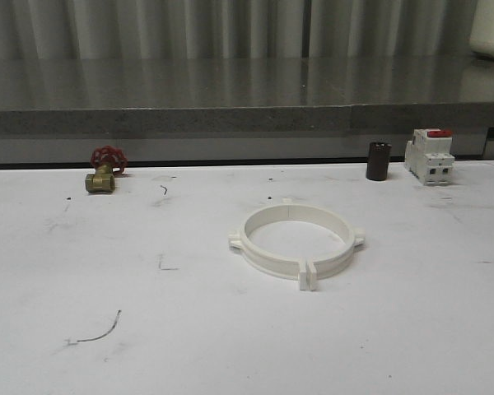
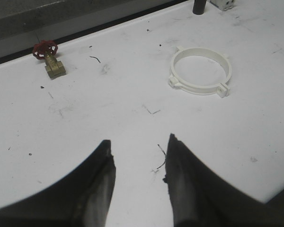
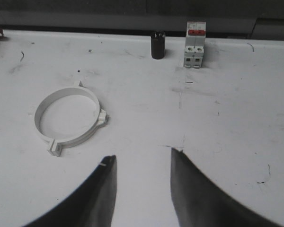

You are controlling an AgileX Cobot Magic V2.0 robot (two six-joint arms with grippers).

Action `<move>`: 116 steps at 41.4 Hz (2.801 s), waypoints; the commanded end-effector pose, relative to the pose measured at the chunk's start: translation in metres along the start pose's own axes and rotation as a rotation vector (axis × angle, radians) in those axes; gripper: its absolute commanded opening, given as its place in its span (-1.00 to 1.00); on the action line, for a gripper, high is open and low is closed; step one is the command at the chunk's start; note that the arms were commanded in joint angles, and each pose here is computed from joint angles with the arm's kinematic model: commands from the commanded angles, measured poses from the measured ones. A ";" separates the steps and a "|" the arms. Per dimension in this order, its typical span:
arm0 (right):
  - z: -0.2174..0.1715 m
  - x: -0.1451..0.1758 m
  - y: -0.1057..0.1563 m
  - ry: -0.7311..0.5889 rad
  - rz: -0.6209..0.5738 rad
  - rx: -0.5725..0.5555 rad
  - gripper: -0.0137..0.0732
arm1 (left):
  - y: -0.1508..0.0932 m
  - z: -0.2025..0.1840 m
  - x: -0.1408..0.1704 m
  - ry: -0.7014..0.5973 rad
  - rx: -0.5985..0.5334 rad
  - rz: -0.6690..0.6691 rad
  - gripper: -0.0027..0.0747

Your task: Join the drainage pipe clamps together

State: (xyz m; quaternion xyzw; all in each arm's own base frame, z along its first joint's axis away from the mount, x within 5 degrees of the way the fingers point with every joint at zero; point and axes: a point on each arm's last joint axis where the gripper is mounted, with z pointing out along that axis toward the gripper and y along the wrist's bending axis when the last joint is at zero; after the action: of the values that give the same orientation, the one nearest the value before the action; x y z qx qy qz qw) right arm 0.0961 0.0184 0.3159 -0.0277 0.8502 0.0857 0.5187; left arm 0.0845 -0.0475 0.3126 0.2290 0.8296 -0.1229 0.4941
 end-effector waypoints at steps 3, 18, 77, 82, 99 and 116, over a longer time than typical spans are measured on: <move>-0.023 0.009 -0.002 -0.110 0.015 0.003 0.04 | 0.000 -0.004 -0.015 -0.105 0.000 -0.008 -0.25; -0.025 0.014 -0.003 -0.116 0.025 0.009 -0.03 | 0.000 -0.004 -0.015 -0.105 0.000 -0.008 -0.25; -0.025 0.013 -0.003 -0.119 0.025 0.009 -0.95 | 0.026 -0.005 0.085 -0.586 -0.507 -0.091 -0.98; -0.025 0.013 -0.003 -0.119 0.025 0.009 -0.95 | 0.024 0.004 0.104 -0.616 -0.511 -0.084 -0.98; -0.025 0.013 -0.003 -0.118 0.025 0.009 -0.95 | 0.023 0.008 0.114 -0.611 -0.496 -0.119 -0.98; -0.025 0.013 -0.003 -0.118 0.025 0.009 -0.95 | 0.023 0.008 0.114 -0.611 -0.493 -0.127 -0.98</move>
State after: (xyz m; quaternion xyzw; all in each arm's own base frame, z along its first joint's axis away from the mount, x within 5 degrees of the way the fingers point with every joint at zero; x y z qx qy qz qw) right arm 0.0652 0.0125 0.3022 -0.0112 0.8428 0.0904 0.5305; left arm 0.0561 -0.0009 0.2090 0.0085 0.6873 -0.0036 0.7263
